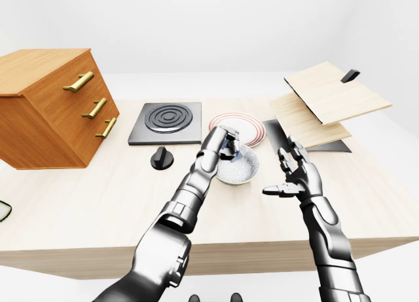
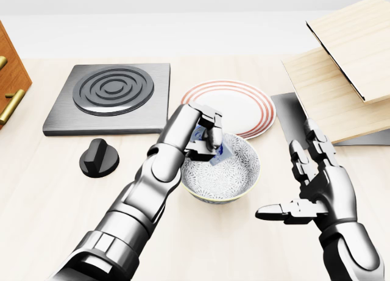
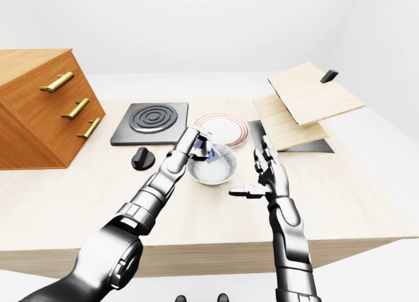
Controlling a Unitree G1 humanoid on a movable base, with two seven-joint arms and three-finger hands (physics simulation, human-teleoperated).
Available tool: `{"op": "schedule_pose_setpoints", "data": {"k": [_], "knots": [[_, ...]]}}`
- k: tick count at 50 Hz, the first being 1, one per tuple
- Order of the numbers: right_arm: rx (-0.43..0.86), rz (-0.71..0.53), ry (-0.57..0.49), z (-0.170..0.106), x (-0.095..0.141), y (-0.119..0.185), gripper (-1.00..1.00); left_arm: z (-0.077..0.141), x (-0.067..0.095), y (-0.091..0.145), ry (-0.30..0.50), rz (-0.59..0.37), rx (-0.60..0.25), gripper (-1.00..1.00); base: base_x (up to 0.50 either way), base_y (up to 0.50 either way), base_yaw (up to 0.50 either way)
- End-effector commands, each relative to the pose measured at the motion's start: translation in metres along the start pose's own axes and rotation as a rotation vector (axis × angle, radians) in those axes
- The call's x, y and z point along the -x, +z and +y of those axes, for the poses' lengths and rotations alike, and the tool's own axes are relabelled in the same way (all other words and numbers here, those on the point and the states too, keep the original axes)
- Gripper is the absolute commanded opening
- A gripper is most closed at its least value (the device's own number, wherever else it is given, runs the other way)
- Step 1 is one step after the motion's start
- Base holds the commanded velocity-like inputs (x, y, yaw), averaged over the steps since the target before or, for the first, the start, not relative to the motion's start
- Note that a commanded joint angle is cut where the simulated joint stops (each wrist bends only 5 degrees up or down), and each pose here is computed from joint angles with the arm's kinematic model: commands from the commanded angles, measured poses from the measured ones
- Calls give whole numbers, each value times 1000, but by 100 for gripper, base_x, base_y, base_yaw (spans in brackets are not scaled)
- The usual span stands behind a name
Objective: Pick up the cream cheese and put it in the bowl.
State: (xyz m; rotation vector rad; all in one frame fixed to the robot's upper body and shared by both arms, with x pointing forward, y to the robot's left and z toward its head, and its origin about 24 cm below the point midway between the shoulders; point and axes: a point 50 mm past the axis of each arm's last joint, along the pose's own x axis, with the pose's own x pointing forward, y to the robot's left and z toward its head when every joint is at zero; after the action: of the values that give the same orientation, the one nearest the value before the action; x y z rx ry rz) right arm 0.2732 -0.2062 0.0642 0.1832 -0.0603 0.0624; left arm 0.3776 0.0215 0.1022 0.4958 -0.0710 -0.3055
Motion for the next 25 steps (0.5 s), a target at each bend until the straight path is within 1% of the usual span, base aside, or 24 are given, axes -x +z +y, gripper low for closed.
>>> {"op": "schedule_pose_setpoints", "data": {"k": [1, 6, 25], "knots": [[-11, -4, -1, -2, 3, 0, 100, -10, 0, -2, -7, 12, -127, -100, 0, 0, 0], [-10, -3, -3, -3, 6, 0, 100, -9, -1, -7, -1, 41, -148, -100, 0, 0, 0], [-12, -3, 1, -3, 7, -1, 100, -13, 0, -14, -2, 72, -175, -100, 0, 0, 0]]}}
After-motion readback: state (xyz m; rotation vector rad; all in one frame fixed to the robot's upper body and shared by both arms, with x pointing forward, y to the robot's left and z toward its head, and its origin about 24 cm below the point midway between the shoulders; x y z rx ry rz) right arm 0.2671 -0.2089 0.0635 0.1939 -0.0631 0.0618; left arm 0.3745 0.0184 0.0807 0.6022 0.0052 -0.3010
